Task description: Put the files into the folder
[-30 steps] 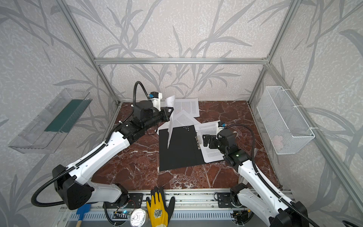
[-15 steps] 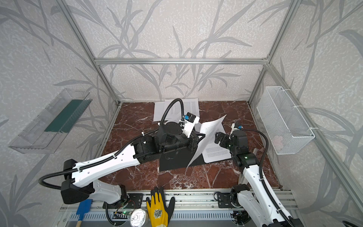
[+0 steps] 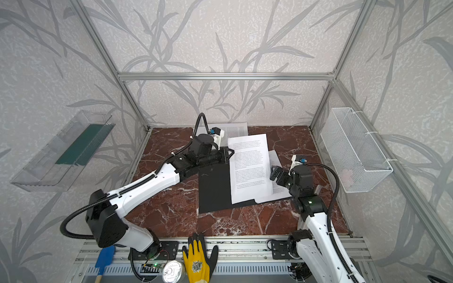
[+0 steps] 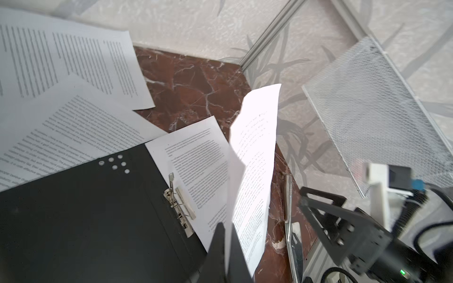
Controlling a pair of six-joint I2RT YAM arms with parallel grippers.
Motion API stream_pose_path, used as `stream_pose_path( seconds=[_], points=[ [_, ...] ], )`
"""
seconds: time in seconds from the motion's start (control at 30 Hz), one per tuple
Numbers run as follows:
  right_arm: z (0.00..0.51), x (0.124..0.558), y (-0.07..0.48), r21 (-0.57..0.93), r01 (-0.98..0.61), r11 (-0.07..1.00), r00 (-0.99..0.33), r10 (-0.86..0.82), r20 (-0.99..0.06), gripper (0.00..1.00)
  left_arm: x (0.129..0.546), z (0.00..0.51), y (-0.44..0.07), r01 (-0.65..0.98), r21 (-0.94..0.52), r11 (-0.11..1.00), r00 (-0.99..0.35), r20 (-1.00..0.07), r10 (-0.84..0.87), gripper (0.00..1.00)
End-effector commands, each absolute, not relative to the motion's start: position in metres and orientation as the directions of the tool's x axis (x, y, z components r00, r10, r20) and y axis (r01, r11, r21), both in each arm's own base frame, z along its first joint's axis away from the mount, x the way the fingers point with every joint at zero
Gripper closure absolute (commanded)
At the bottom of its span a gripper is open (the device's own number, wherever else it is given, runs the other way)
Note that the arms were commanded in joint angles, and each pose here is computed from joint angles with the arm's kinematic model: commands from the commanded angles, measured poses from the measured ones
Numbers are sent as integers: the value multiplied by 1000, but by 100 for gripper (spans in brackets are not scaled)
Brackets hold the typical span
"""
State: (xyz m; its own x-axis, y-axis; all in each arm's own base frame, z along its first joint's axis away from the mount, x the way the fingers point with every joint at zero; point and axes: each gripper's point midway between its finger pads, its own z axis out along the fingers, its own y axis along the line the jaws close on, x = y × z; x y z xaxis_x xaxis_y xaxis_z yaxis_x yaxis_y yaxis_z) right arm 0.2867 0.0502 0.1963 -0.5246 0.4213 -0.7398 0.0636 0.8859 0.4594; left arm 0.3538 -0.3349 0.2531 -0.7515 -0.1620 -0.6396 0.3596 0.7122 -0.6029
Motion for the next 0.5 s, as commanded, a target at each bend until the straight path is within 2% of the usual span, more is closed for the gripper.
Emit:
stream_pose_path(
  seconds=[0.0, 0.13, 0.47],
  points=[
    [191, 289, 60, 461, 6, 887, -554, 387, -737, 1, 374, 219, -340, 316, -672, 670, -835, -532, -140, 100],
    [178, 295, 69, 478, -11, 878, -601, 376, -705, 1, 404, 168, -324, 261, -636, 726, -878, -469, -95, 100],
    [138, 314, 86, 516, -15, 856, -691, 365, -625, 1, 428, 126, -309, 246, -643, 725, -889, -447, -95, 100]
  ],
)
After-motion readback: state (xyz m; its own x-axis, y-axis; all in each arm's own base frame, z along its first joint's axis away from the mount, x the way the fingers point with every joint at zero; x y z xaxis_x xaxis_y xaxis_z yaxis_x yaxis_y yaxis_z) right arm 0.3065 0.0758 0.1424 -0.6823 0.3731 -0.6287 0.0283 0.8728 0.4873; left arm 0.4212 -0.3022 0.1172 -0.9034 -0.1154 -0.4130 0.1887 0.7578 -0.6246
